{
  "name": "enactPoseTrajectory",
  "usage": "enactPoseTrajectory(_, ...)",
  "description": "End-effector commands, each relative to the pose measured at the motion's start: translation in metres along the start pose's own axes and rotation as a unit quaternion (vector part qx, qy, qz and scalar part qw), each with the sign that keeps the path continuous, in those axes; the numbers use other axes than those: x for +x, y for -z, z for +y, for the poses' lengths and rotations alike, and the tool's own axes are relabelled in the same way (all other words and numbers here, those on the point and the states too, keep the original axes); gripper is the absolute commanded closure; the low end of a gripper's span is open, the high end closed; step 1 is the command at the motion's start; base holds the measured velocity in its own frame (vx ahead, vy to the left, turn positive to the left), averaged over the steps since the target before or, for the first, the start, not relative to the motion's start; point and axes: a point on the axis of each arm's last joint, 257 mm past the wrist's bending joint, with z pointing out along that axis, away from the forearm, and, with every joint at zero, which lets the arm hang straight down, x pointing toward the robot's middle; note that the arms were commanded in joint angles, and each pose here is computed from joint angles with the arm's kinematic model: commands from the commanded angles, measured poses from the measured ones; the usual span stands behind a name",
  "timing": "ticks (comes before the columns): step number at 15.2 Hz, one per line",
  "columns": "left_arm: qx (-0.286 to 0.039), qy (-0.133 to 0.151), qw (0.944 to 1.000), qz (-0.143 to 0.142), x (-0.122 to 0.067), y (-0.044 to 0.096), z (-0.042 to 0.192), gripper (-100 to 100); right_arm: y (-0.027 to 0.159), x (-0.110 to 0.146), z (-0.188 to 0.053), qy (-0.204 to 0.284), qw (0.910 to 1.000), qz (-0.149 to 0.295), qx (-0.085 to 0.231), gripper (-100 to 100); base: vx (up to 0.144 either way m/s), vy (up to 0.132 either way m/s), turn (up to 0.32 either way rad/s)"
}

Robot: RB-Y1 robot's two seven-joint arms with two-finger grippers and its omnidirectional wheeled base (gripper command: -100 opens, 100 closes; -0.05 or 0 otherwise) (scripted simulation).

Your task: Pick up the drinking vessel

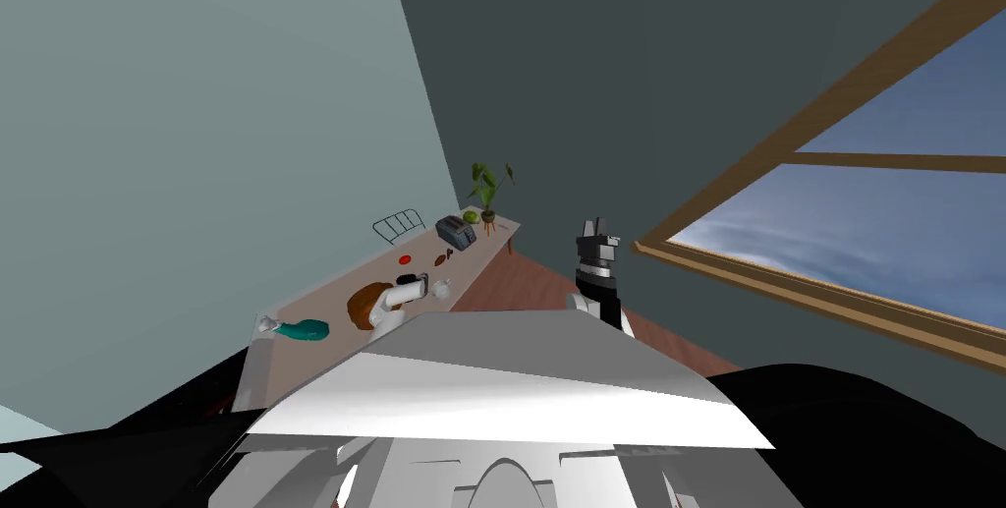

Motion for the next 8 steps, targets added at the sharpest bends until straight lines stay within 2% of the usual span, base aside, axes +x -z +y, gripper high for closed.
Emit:
enactPoseTrajectory(1, -0.032, 0.008, 0.9994, 0.001, -0.001, -0.003, 0.018, -100, 0.0, 0.0, 0.0, 0.0, 1.0, 0.0, 0.0, 0, -0.027, 0.034, -0.218)
enactPoseTrajectory(2, -0.034, 0.008, 0.9994, 0.001, 0.0, -0.003, 0.019, -100, 0.0, 0.0, 0.0, 0.0, 1.0, 0.0, 0.0, 0, -0.017, 0.028, -0.077)
enactPoseTrajectory(3, -0.062, 0.016, 0.9979, 0.002, 0.001, -0.006, 0.035, -100, 0.0, 0.0, 0.0, 0.0, 1.0, 0.0, 0.0, 0, -0.016, 0.024, -0.138)
enactPoseTrajectory(4, -0.066, 0.016, 0.9977, 0.002, 0.001, -0.006, 0.037, -100, 0.0, 0.0, 0.0, 0.0, 1.0, 0.0, 0.0, 0, -0.018, 0.023, -0.173)
enactPoseTrajectory(5, -0.091, 0.024, 0.9955, 0.004, 0.003, -0.008, 0.051, -100, 0.0, 0.0, 0.0, 0.0, 1.0, 0.0, 0.0, 0, -0.023, 0.03, -0.257)
enactPoseTrajectory(8, -0.124, 0.032, 0.9918, 0.006, 0.005, -0.008, 0.068, -100, 0.0, 0.0, 0.0, 0.0, 1.0, 0.0, 0.0, 0, -0.021, 0.035, -0.185)
